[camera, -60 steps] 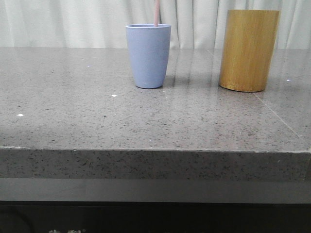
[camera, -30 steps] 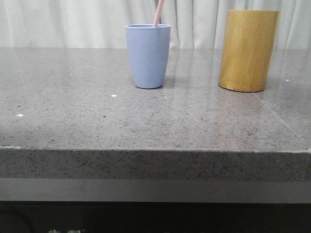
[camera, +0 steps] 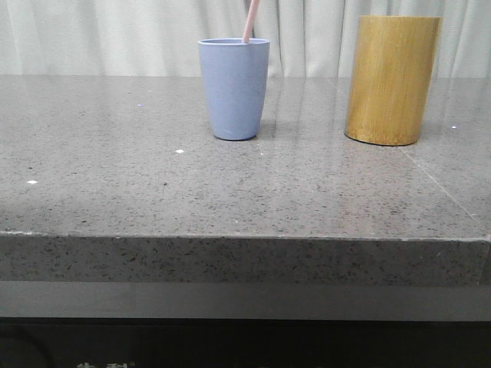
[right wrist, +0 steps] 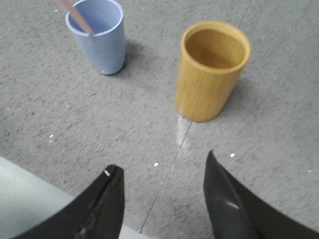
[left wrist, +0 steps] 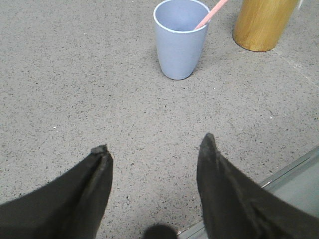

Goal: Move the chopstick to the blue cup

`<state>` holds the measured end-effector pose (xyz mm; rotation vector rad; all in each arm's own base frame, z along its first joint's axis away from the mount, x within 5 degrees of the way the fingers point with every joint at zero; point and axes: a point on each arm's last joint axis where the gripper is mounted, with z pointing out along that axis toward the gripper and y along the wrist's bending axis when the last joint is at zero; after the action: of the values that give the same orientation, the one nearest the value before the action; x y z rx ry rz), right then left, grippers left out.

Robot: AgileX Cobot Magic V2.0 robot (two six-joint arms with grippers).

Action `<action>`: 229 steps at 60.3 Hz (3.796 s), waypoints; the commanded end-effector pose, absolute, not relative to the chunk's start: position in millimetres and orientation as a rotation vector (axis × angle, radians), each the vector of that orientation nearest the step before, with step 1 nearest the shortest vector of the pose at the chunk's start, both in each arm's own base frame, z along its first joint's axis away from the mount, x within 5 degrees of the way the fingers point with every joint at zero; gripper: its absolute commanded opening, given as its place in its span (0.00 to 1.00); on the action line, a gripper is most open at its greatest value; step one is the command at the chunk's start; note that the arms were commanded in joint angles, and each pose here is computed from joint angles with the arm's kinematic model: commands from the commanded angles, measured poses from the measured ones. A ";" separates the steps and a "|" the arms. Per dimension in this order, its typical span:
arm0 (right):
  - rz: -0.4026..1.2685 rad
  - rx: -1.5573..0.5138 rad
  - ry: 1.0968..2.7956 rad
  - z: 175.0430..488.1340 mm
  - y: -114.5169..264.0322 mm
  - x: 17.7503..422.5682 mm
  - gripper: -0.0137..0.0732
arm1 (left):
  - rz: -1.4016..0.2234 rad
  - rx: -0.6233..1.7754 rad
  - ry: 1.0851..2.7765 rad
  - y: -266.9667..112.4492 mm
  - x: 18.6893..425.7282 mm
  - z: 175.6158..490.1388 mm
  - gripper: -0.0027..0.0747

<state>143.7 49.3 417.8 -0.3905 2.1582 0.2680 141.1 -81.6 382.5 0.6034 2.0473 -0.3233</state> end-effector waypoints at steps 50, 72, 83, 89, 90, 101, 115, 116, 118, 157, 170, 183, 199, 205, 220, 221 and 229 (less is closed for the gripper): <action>0.312 -0.325 1.968 384.9 34.2 82.0 0.08 | -0.348 0.578 1.954 -83.6 142.5 396.9 0.01; 0.314 -0.327 1.975 384.3 34.3 81.7 0.08 | -0.349 0.576 1.950 -83.7 142.6 397.3 0.01; 0.314 -0.327 1.975 384.3 34.3 81.7 0.08 | -0.354 0.556 1.912 -78.3 134.6 395.4 0.01; 0.314 -0.327 1.975 384.3 34.3 81.7 0.08 | -0.319 0.476 1.821 -63.5 124.9 386.8 0.01; 0.314 -0.327 1.975 384.3 34.3 81.7 0.08 | -0.312 0.460 1.807 -60.9 123.4 384.5 0.01; 0.314 -0.327 1.975 384.3 34.3 81.7 0.08 | -0.200 0.263 1.639 -29.2 98.5 340.1 0.01; 0.314 -0.327 1.975 384.3 34.3 81.7 0.08 | -0.113 0.125 1.488 -10.2 64.9 271.4 0.01; 0.314 -0.327 1.975 384.3 34.3 81.7 0.08 | -0.113 0.118 1.471 -9.5 62.3 268.4 0.01; 0.314 -0.327 1.975 384.3 34.3 81.7 0.08 | -0.116 0.104 1.456 -8.7 60.0 261.5 0.01; 0.314 -0.327 1.977 384.2 34.3 82.0 0.08 | -0.119 -0.003 1.400 -3.3 53.1 217.2 0.01; 0.314 -0.327 1.977 384.2 34.3 82.0 0.08 | -0.142 -0.008 1.395 -4.1 53.2 217.7 0.01; 0.314 -0.327 1.977 384.2 34.3 82.0 0.08 | -0.130 0.002 1.403 -4.2 53.3 217.0 0.01; 0.314 -0.327 1.977 384.2 34.3 82.0 0.08 | -0.116 0.015 1.423 -4.3 53.6 215.2 0.01; 0.314 -0.327 1.977 384.2 34.3 82.0 0.08 | -0.116 0.015 1.423 -4.3 53.6 215.2 0.01; 0.314 -0.327 1.977 384.2 34.3 82.0 0.08 | -0.116 0.015 1.423 -4.3 53.6 215.2 0.01; 0.314 -0.327 1.977 384.2 34.3 82.0 0.08 | -0.116 0.015 1.423 -4.3 53.6 215.2 0.01; 0.314 -0.327 1.977 384.2 34.3 82.0 0.08 | -0.116 0.015 1.423 -4.3 53.6 215.2 0.01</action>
<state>80.3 34.0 372.0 -0.3506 2.0595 0.3018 55.8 -4.4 210.1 0.0131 1.5137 -0.1117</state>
